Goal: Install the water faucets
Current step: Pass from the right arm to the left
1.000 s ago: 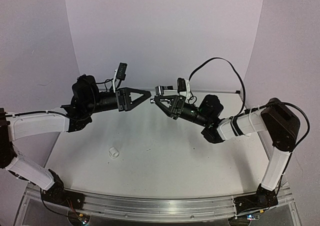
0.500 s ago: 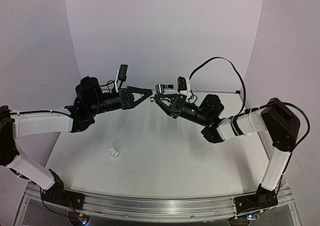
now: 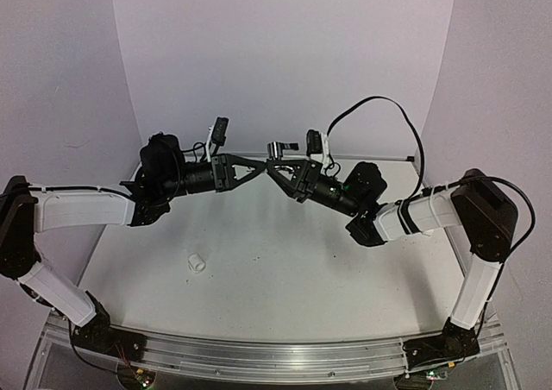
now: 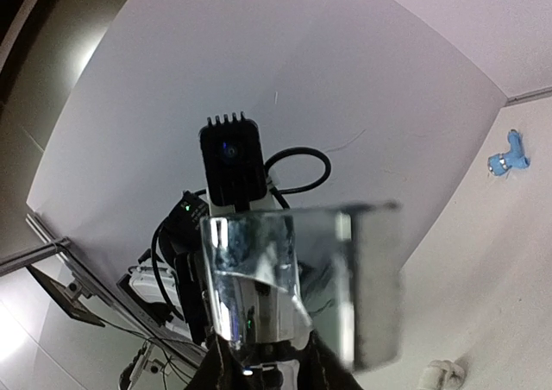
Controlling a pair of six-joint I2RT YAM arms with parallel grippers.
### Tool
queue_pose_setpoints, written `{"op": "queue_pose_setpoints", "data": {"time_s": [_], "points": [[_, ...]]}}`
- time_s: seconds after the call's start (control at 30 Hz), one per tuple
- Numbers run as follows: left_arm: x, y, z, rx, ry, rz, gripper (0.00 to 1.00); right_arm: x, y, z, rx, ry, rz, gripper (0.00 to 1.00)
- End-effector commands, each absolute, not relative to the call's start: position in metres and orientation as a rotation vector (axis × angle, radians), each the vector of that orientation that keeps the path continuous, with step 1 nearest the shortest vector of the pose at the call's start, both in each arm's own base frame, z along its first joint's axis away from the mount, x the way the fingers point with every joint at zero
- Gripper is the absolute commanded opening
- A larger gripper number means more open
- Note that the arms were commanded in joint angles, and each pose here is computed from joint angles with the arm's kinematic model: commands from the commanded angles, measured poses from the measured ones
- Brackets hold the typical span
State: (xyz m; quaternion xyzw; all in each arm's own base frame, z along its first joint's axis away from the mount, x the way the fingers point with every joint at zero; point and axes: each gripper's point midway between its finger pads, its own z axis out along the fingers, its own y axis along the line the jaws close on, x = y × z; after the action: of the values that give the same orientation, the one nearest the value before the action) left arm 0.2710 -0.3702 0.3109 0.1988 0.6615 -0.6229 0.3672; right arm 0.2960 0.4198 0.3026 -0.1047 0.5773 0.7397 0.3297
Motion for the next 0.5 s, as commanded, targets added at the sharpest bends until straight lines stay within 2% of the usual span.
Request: {"op": "queue_pose_setpoints", "data": {"time_s": [0.0, 0.1, 0.17, 0.3, 0.47], "points": [[0.262, -0.372, 0.346, 0.575, 1.575, -1.608, 0.02, 0.265, 0.399, 0.382, -0.39, 1.135, 1.995, 0.04], [0.258, -0.368, 0.35, 0.606, 1.55, -1.586, 0.0, 0.263, 0.399, 0.371, -0.409, 1.185, 1.998, 0.26], [0.258, -0.366, 0.348, 0.615, 1.557, -1.561, 0.0, 0.261, 0.395, 0.363, -0.428, 1.236, 1.97, 0.47], [0.258, -0.36, 0.349, 0.642, 1.569, -1.542, 0.0, 0.262, 0.383, 0.329, -0.474, 1.424, 1.829, 0.96], [0.251, -0.36, 0.349, 0.737, 1.598, -1.603, 0.0, 0.253, 0.381, 0.314, -0.738, 1.583, 1.557, 0.98]]}}
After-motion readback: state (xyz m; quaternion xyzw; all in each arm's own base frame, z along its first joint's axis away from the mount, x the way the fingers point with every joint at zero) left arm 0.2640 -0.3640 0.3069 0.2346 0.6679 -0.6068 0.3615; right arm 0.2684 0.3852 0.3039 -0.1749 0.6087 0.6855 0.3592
